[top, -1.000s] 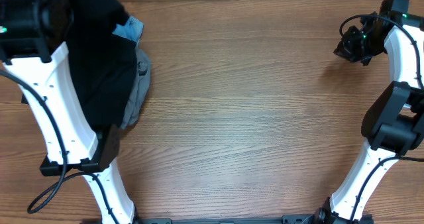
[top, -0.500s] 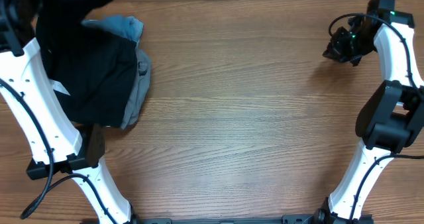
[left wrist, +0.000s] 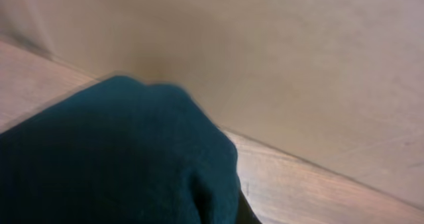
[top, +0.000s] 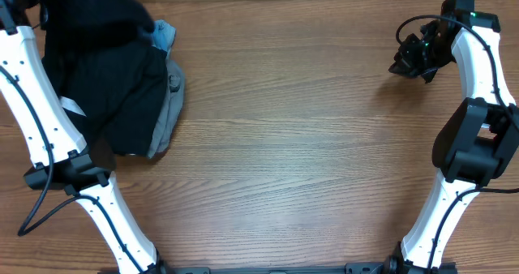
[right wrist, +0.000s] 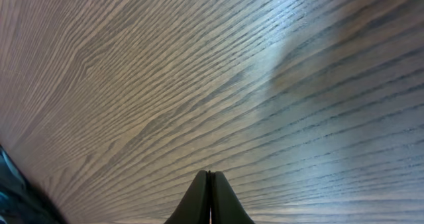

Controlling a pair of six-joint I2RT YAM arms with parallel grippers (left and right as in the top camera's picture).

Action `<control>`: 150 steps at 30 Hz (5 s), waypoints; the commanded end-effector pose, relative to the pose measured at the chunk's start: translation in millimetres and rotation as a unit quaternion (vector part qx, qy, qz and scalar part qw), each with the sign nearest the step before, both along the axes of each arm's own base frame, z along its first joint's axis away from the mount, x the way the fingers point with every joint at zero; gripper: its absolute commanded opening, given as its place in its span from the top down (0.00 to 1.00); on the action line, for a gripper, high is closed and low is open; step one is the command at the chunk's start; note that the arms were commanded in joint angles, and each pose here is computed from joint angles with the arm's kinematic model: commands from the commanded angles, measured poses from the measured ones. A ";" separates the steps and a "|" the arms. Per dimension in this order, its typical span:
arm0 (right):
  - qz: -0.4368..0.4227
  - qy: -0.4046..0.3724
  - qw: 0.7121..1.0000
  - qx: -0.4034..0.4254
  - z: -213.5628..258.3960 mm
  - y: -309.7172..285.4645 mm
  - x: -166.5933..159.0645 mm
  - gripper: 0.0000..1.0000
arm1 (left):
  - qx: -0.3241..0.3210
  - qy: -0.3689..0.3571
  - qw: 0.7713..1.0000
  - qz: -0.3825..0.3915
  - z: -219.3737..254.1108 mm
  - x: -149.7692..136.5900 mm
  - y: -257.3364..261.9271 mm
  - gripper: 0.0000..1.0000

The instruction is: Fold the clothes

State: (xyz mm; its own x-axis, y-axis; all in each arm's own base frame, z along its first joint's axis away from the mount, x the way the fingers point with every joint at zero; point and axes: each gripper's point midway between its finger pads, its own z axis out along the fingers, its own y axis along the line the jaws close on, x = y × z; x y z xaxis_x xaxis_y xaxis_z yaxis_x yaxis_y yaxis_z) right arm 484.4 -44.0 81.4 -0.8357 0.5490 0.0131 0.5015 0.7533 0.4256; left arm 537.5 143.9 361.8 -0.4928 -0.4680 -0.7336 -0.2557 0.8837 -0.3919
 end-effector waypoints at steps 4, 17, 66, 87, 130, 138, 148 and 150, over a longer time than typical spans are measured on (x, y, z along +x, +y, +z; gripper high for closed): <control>-0.013 -0.030 0.999 0.013 21.1 4.9 12.2 0.96 | -0.065 0.056 0.995 0.042 -8.3 -36.1 -0.3 0.96; -0.017 -0.049 0.999 0.015 24.0 4.4 21.1 0.96 | -0.127 0.127 0.977 0.112 -10.4 -88.8 -14.5 0.96; -0.007 -0.035 0.999 0.031 24.1 16.2 14.6 0.96 | -0.024 0.288 0.938 0.192 -45.8 -212.2 -5.7 0.82; -0.007 -0.044 0.999 0.029 25.1 15.3 18.7 0.96 | 0.021 0.408 0.884 0.228 -150.6 -207.7 11.2 0.96; 0.190 -0.203 0.959 0.055 94.9 127.1 34.5 0.96 | 0.099 0.207 0.972 -0.051 -151.9 -20.3 -37.7 0.96; 0.249 -0.286 0.925 0.024 126.9 186.3 46.5 0.96 | 0.161 0.236 0.958 0.026 -142.8 -38.7 5.3 0.96; 0.246 -0.273 0.930 0.027 123.9 185.8 42.4 0.96 | 0.236 0.219 0.942 0.095 -111.9 -44.8 43.1 0.96; 0.246 -0.271 0.930 0.028 123.4 185.8 41.6 0.96 | 0.234 0.221 0.941 0.101 -112.1 -47.5 50.0 0.96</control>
